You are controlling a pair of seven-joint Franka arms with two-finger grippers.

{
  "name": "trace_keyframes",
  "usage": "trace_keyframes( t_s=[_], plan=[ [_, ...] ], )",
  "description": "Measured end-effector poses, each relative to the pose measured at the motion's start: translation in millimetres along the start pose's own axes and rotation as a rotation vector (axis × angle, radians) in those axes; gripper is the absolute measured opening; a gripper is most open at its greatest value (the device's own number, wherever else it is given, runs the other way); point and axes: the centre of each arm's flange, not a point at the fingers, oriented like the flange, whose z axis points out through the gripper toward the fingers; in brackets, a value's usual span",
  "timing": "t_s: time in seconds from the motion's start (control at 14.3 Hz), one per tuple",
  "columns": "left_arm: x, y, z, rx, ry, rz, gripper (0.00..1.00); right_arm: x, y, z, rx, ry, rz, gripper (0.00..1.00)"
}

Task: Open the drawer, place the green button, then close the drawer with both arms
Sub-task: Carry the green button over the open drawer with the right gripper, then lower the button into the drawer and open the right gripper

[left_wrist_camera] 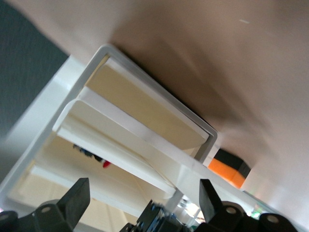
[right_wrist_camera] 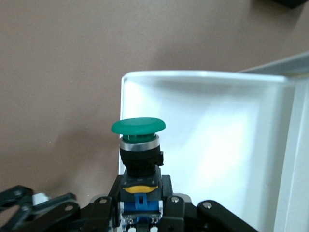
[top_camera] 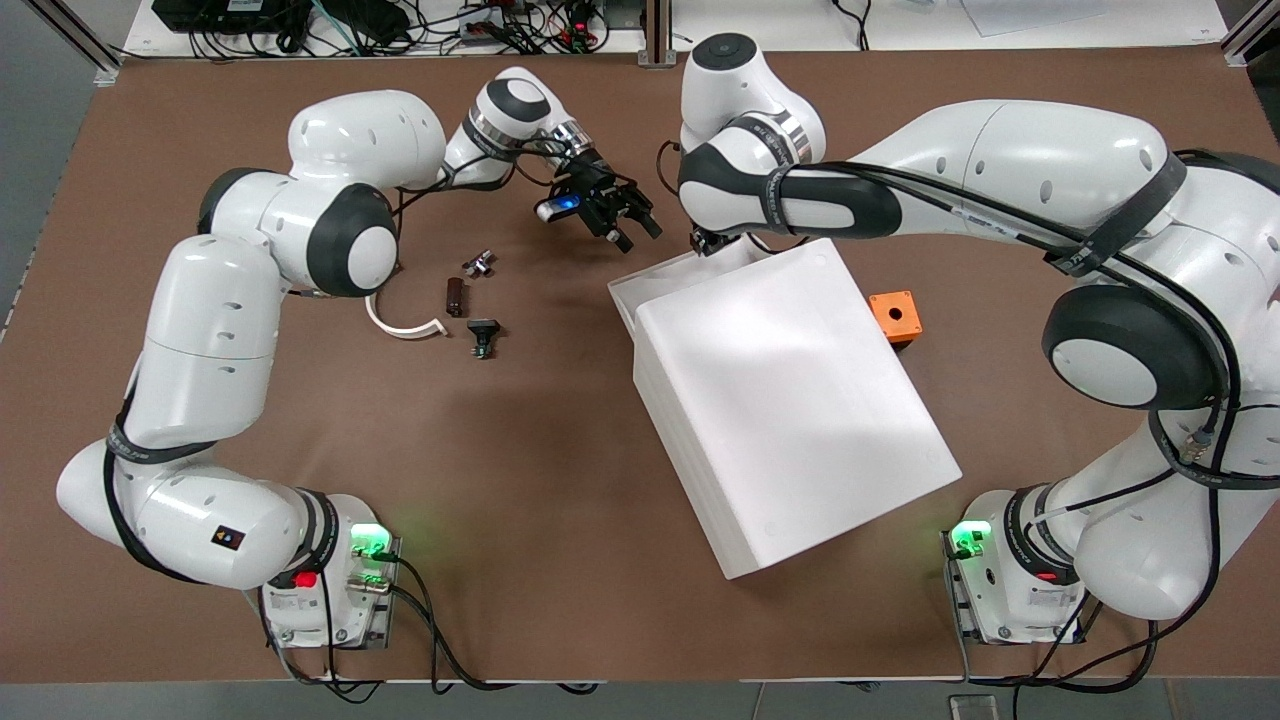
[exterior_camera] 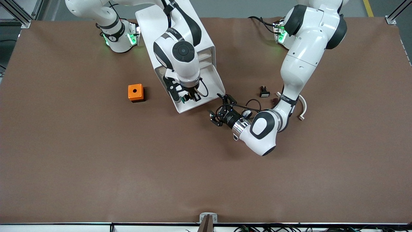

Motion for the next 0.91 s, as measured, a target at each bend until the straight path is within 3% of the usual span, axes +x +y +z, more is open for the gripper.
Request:
trace_keyframes(
  t_s=[0.42,0.7,0.91],
  plan=[
    [-41,-6,-42,-0.123,0.303,0.428,1.00,-56,13,41,0.044,-0.005,0.026,0.34],
    [-64,-5,-64,-0.230,0.526,0.544,1.00,-79,23,50,0.033,-0.009,0.013,0.34],
    [-78,-3,-77,-0.310,0.642,0.588,1.00,-92,29,49,0.032,-0.016,0.015,0.34]
  ],
)
